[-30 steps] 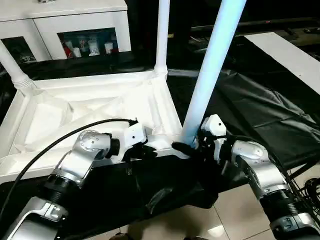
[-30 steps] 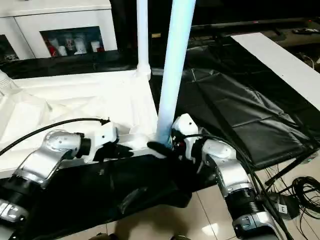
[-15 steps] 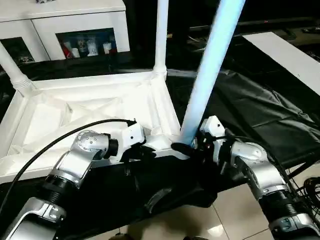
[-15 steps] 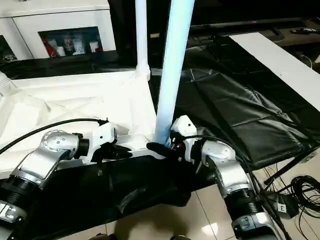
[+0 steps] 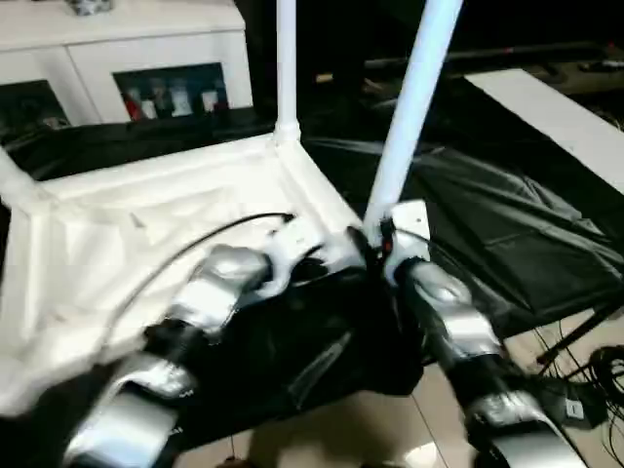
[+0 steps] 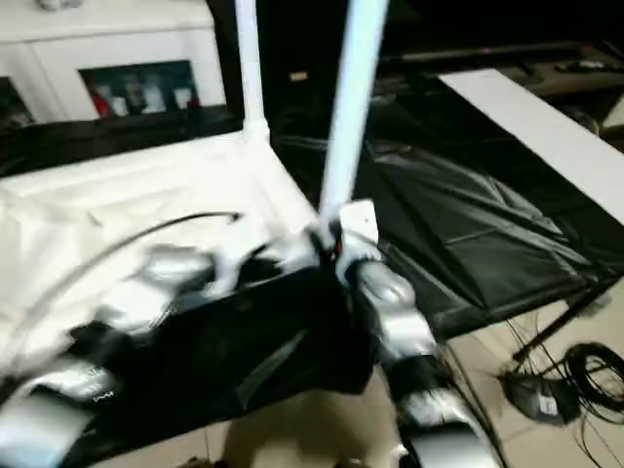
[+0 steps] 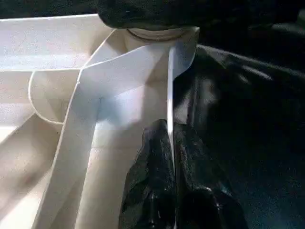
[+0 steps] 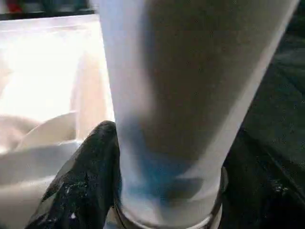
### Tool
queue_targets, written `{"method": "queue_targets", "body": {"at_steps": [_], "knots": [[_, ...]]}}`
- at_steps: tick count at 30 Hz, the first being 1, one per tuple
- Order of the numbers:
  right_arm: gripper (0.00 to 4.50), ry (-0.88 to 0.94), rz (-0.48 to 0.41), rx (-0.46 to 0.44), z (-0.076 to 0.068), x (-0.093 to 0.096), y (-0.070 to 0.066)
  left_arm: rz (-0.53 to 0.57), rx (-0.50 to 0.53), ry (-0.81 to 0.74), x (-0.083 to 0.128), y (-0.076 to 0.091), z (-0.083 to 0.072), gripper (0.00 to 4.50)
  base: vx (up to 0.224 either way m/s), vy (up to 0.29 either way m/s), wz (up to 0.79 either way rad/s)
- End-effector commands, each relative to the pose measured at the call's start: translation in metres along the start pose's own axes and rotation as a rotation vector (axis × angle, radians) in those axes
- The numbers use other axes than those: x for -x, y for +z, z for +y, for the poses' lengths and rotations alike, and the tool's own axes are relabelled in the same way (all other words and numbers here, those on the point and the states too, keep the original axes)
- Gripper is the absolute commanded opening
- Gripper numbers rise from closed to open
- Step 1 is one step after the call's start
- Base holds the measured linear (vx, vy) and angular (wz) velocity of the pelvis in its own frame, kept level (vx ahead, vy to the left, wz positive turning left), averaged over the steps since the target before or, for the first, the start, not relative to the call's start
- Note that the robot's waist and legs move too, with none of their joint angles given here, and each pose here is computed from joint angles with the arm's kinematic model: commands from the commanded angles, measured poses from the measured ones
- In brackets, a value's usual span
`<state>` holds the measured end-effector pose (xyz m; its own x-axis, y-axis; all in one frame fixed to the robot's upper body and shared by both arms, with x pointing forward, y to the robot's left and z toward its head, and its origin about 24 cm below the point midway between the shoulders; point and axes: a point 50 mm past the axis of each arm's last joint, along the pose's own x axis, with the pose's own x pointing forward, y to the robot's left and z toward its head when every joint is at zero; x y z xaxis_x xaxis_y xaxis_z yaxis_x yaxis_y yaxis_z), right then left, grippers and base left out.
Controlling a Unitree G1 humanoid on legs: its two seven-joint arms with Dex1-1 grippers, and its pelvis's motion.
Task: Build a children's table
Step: Rotate leg to tighten
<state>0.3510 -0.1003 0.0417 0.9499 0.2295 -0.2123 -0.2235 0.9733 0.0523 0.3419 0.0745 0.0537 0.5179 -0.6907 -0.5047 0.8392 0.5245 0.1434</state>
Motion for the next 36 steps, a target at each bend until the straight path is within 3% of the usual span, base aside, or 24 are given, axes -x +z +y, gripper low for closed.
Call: {"method": "queue_targets", "body": {"at_steps": [1,6,7,8,15,17,23,34,36], "knots": [[2.69,0.013,0.093,-0.035,0.012,0.001,-0.023,0.004,0.021,0.052,-0.005,-0.005,-0.002,0.0,0.0,0.0,0.0],[2.69,0.116,0.0,-0.05,0.019,-0.001,-0.011,-0.009,-0.018,-0.012,-0.001,-0.005,-0.005,0.0,0.0,0.0,0.0],[3.25,0.142,-0.015,-0.053,0.019,0.0,-0.009,-0.009,-0.021,-0.017,0.002,-0.007,-0.004,0.0,0.0,0.0,0.0],[3.39,0.179,-0.037,-0.053,0.017,0.001,-0.006,-0.01,-0.026,-0.026,0.005,-0.009,-0.002,0.0,0.0,0.0,0.0],[3.84,0.377,-0.069,0.032,0.002,0.016,0.002,-0.013,-0.052,-0.092,0.025,-0.025,0.002,0.0,0.0,0.0,0.0],[4.18,0.412,-0.066,0.052,0.0,0.019,0.002,-0.025,-0.062,-0.115,0.028,-0.026,0.001,0.0,0.0,0.0,0.0],[4.18,0.701,-0.013,0.211,-0.019,0.051,0.0,-0.054,-0.098,-0.315,0.055,-0.036,-0.006,0.0,0.0,0.0,0.0],[4.18,0.787,0.018,0.243,-0.023,0.06,0.001,-0.054,-0.1,-0.384,0.072,-0.042,-0.006,0.0,0.0,0.0,0.0],[3.85,0.806,0.032,0.246,-0.022,0.062,-0.002,-0.049,-0.099,-0.382,0.074,-0.043,-0.005,0.0,0.0,0.0,0.0]]}}
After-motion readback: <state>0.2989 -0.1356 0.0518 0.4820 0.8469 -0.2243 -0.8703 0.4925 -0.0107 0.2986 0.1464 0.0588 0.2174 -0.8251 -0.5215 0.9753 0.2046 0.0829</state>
